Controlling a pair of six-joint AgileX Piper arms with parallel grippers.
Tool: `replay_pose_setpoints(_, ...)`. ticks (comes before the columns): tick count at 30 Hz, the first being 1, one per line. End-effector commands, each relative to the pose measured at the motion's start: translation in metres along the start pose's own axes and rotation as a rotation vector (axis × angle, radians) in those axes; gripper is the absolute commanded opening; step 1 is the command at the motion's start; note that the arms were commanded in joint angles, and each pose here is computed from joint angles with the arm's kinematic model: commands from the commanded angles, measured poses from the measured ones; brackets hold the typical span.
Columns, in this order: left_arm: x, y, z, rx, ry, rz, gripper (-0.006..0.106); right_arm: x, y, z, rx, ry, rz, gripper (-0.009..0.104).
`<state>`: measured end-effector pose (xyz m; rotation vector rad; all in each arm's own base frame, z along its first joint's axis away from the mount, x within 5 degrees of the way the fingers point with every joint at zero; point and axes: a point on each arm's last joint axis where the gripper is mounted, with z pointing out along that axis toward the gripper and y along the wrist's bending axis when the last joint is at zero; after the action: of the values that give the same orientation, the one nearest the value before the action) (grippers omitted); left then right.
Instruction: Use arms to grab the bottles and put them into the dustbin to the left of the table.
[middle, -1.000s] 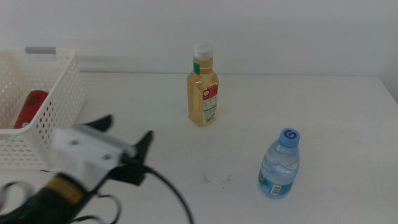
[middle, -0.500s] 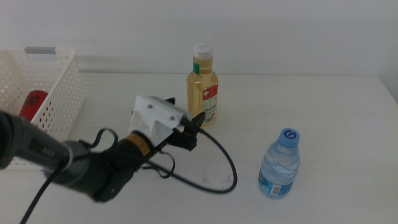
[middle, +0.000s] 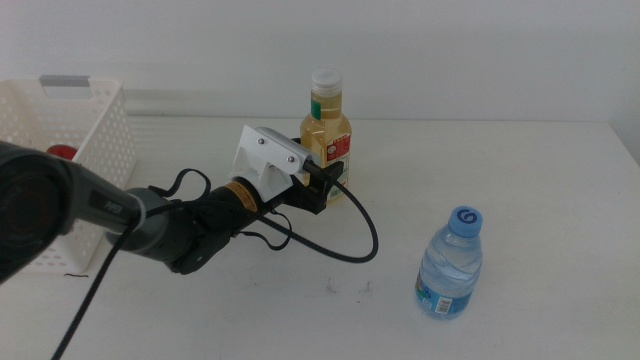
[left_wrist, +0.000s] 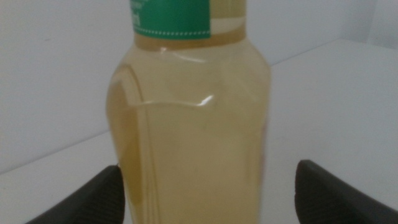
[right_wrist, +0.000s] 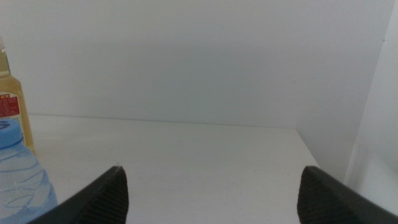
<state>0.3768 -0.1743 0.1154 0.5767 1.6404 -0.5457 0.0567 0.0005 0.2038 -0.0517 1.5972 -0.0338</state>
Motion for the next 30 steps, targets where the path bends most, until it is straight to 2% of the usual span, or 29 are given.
replay_pose_setpoints(1,0.000,0.003,0.007,0.005,-0.014,-0.013,0.094,0.000,0.000,0.000,0.003,-0.007,-0.008,0.091)
replay_pose_setpoints(13,0.022,0.011,0.041,0.034,-0.024,-0.032,0.094,0.000,0.000,0.000,0.003,-0.007,-0.008,0.091)
replay_pose_setpoints(20,0.026,0.016,0.051,0.019,0.001,-0.021,0.094,0.000,0.000,0.000,0.003,-0.007,-0.008,0.091)
replay_pose_setpoints(22,0.027,0.017,0.051,0.008,0.010,-0.016,0.090,0.000,0.000,0.000,0.003,-0.007,-0.008,0.091)
replay_pose_setpoints(24,0.028,0.018,0.051,0.001,0.015,-0.022,0.082,0.000,0.000,0.000,0.003,-0.007,-0.008,0.091)
replay_pose_setpoints(26,0.026,0.019,0.051,0.000,0.000,-0.055,0.066,0.000,0.000,0.000,0.003,-0.007,-0.008,0.091)
replay_pose_setpoints(28,0.018,0.019,0.047,0.011,-0.023,-0.116,0.043,0.000,0.000,0.000,0.003,-0.007,-0.008,0.091)
replay_pose_setpoints(30,0.005,0.019,0.037,0.042,-0.028,-0.126,0.022,0.000,0.000,0.000,0.003,-0.007,-0.008,0.091)
